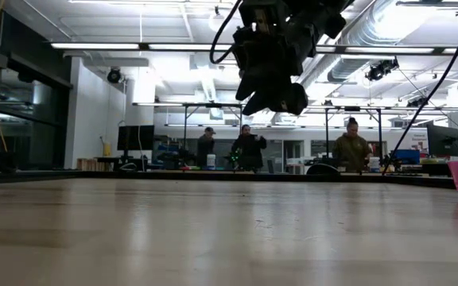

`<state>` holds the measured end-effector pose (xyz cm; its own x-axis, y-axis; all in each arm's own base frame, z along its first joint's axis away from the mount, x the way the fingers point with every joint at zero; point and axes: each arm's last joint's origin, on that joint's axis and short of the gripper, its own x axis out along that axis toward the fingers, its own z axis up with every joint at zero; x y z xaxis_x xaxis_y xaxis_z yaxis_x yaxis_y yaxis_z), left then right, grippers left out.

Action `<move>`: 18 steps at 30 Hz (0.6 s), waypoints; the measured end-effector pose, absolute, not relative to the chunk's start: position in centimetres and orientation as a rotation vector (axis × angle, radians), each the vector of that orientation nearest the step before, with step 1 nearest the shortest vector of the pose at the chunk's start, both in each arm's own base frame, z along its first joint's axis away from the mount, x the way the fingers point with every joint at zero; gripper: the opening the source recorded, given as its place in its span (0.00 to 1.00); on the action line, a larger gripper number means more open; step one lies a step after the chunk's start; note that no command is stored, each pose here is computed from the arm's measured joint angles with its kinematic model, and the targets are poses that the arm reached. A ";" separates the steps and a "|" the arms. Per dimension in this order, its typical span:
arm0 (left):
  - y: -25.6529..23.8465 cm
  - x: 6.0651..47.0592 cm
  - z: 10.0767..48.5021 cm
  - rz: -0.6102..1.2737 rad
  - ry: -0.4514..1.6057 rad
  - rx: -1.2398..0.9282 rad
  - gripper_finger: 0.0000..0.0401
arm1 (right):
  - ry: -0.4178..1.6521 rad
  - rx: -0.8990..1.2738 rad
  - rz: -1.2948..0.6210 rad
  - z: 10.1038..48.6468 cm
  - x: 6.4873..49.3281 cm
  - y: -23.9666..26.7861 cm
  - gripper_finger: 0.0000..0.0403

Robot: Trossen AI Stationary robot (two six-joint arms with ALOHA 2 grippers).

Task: Nest bowls inside each other
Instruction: Stack the yellow bowl on the blue bowl

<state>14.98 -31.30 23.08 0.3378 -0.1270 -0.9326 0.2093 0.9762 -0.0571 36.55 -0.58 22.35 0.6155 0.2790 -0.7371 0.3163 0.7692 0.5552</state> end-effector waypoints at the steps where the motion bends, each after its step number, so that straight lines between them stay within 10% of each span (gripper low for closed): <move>1: -31.3 15.0 23.1 -0.221 1.210 0.072 0.03 | 0.930 0.716 -0.024 22.3 36.6 -0.5 0.29; 18: -31.2 15.1 23.1 -0.215 1.153 0.132 0.08 | 0.945 0.702 -0.026 22.3 36.5 2.2 0.29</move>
